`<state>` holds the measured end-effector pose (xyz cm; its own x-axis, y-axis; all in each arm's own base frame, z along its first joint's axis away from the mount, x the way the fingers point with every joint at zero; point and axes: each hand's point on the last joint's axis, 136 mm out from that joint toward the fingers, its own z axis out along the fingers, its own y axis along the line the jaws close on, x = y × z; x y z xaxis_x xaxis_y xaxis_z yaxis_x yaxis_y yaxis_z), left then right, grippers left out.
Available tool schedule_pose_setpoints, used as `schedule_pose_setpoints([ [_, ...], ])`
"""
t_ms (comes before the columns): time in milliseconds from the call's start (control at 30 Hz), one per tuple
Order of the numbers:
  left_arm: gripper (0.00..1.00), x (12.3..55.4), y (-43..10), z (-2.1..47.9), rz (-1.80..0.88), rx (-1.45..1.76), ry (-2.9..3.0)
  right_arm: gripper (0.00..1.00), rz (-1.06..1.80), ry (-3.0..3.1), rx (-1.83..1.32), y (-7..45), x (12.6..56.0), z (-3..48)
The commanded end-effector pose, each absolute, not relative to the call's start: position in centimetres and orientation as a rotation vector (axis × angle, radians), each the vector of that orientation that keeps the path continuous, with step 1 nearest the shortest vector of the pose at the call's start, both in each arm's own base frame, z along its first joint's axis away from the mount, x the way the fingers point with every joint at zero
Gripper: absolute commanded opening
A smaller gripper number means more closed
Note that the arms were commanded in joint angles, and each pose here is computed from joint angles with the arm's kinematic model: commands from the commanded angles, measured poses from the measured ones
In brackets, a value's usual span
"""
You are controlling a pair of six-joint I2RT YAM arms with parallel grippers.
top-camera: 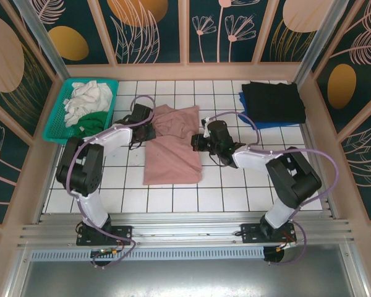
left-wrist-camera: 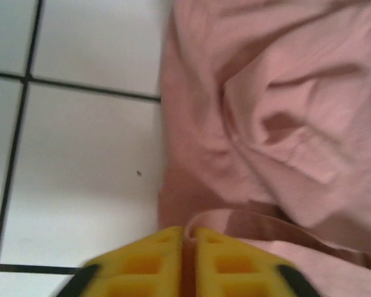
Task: Fold and stack the t-shirts
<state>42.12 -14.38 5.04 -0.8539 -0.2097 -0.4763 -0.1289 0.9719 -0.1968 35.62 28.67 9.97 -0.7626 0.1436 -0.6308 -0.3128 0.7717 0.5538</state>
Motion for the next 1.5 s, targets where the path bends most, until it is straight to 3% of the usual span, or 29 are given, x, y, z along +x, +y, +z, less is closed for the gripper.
schedule_pose_setpoints([
  [0, 0.34, 43.1, -14.4, 5.5, -0.23, -0.226, 2.594, 0.0, 0.869, 2.281, -0.083, 27.5, 36.8, 9.0],
  [100, 0.48, 42.9, -14.2, 6.0, -0.227, -0.233, 2.582, 0.09, 0.87, 2.349, -0.096, 27.6, 36.9, 7.6],
  [167, 0.59, 42.5, -13.9, 6.9, -0.224, -0.24, 2.563, 0.24, 0.782, 2.417, -0.048, 26.0, 38.2, 6.5],
  [233, 0.62, 41.8, -13.4, 7.9, -0.222, -0.256, 2.543, 0.35, 0.664, 2.45, 0.003, 24.7, 38.7, 6.3],
  [333, 0.64, 39.8, -13.6, 9.4, -0.297, -0.258, 2.507, 0.35, 0.538, 2.435, 0.057, 23.3, 38.6, 7.4],
  [500, 0.59, 33.9, -16.7, 8.0, -0.42, -0.2, 2.531, 0.35, 0.644, 2.356, -0.068, 27.8, 34.7, 9.7],
  [600, 0.56, 30.0, -18.6, 5.4, -0.506, -0.172, 2.595, 0.33, 0.775, 2.402, -0.145, 30.9, 31.6, 8.4],
  [767, 0.47, 24.2, -16.2, 0.2, -0.507, -0.303, 2.702, 0.31, 0.791, 2.5, -0.157, 31.3, 26.3, 4.6],
  [867, 0.36, 21.9, -14.5, -1.5, -0.469, -0.358, 2.734, 0.31, 0.761, 2.556, -0.172, 29.8, 24.0, 2.2],
  [1000, 0.19, 20.7, -13.8, -2.3, -0.452, -0.371, 2.753, 0.44, 0.654, 2.59, -0.182, 27.0, 22.5, 0.2],
  [1133, 0.08, 20.2, -13.3, -2.4, -0.431, -0.374, 2.766, 0.51, 0.568, 2.54, -0.211, 25.3, 22.5, 1.8],
  [1233, 0.11, 20.0, -13.1, -1.5, -0.445, -0.381, 2.747, 0.53, 0.552, 2.479, -0.211, 24.5, 22.4, 4.2],
  [1467, 0.47, 19.6, -13.6, 1.3, -0.566, -0.403, 2.664, 0.62, 0.664, 2.416, -0.232, 24.8, 19.0, 5.6],
])
